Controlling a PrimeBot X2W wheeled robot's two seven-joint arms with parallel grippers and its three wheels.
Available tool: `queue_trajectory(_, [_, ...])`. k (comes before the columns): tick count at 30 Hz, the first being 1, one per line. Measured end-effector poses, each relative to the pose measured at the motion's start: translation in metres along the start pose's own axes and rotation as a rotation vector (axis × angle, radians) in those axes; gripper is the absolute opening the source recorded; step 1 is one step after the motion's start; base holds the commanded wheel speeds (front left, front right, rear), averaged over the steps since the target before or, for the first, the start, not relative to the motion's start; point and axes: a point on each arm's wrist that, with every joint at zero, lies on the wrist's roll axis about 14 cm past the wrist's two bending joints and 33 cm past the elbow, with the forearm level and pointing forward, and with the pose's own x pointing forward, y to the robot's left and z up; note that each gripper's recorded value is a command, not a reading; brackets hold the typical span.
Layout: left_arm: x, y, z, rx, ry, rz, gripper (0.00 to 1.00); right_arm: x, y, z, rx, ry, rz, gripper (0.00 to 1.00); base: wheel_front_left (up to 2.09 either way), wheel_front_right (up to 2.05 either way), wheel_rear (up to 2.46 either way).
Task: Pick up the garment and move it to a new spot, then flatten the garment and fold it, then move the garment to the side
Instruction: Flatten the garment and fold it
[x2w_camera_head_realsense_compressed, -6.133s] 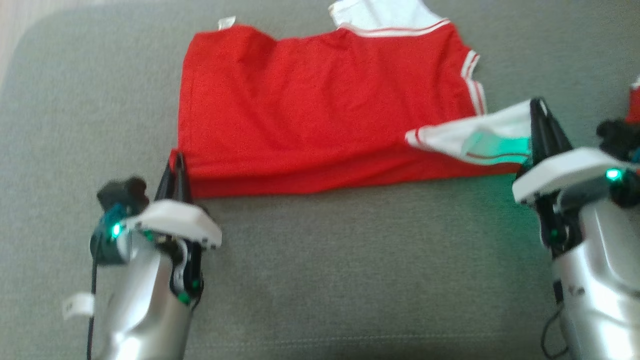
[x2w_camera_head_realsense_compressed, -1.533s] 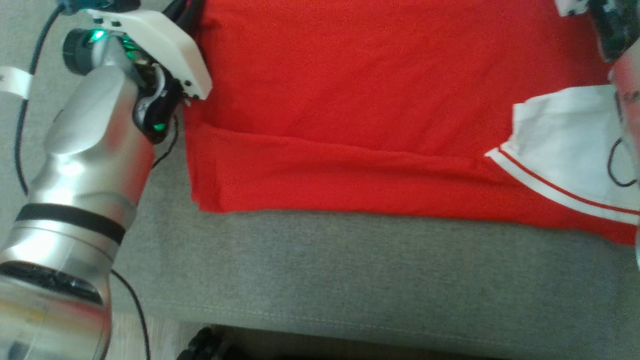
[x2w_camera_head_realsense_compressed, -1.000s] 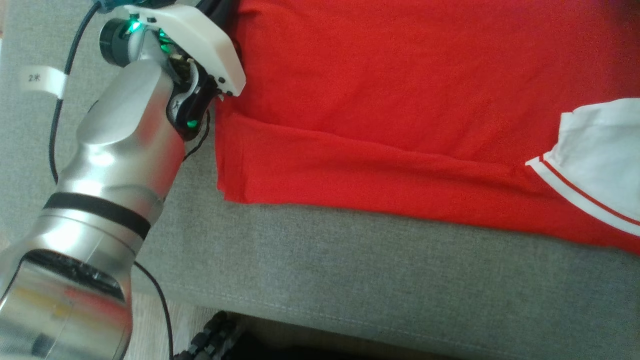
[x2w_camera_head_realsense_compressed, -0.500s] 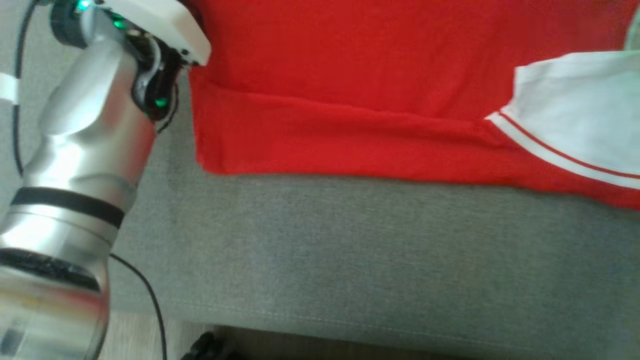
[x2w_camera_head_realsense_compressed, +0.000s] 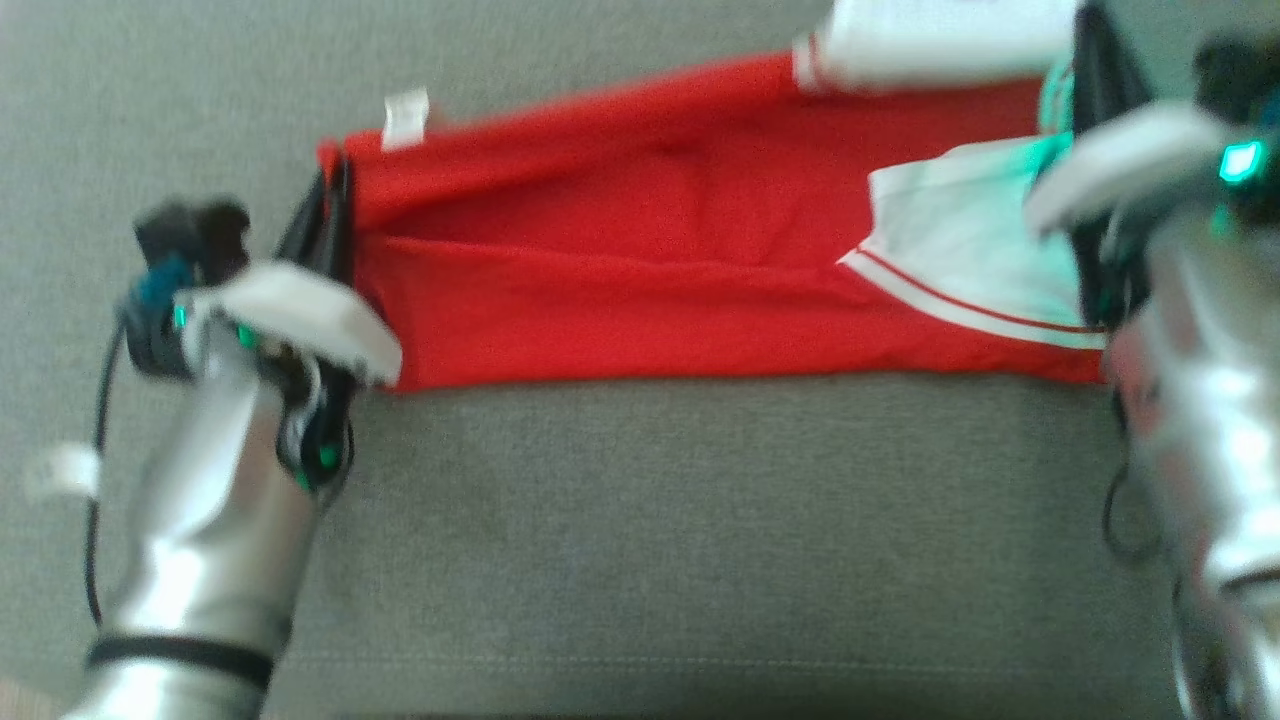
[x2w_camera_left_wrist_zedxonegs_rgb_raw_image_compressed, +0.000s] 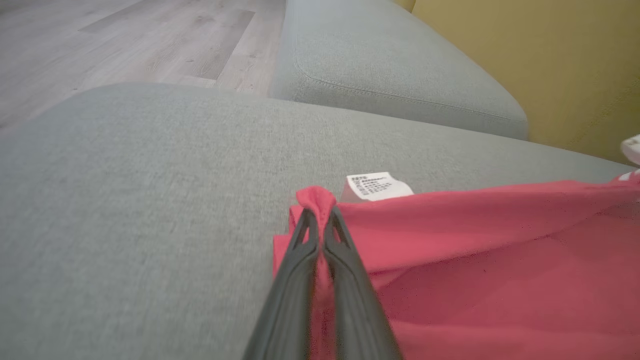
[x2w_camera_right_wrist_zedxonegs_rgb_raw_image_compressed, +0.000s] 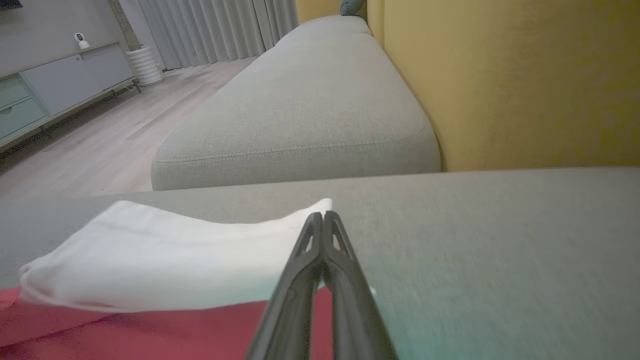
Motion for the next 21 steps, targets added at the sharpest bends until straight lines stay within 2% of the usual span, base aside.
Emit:
queue_trajectory(1, [0.0,0.0,0.0,0.0,0.0,0.0,0.0,0.0,0.0,0.0,0.0,0.0,0.0,0.0,0.0,0.0,0.0])
queue_trajectory(8, [-0.035,-0.009,-0.017,-0.016,0.019,0.017,0.0,-0.065,0.001,-0.046,0.12,0.087,-0.01,0.0,0.0,0.0,0.0])
queue_trajectory(9, [-0.038,-0.01,-0.019,-0.015,0.02,0.022,0.4,-0.072,0.0,-0.05,0.137,0.1,-0.016,0.0,0.0,0.0,0.0])
queue_trajectory(10, [-0.041,-0.009,-0.018,-0.017,0.016,0.035,0.95,-0.077,-0.002,-0.052,0.149,0.1,-0.022,0.46,0.0,0.0,0.0])
queue_trajectory(11, [-0.044,-0.008,-0.017,-0.014,0.007,0.048,1.0,-0.08,-0.004,-0.053,0.156,0.102,-0.028,1.0,0.0,0.0,0.0])
queue_trajectory(16, [-0.068,0.013,-0.007,-0.005,-0.053,0.18,1.0,-0.08,-0.012,-0.03,0.175,0.028,-0.042,1.0,0.0,0.0,0.0])
queue_trajectory(21, [-0.104,0.026,-0.027,-0.005,-0.02,0.243,1.0,-0.072,-0.003,-0.03,0.164,0.04,-0.021,1.0,0.0,0.0,0.0])
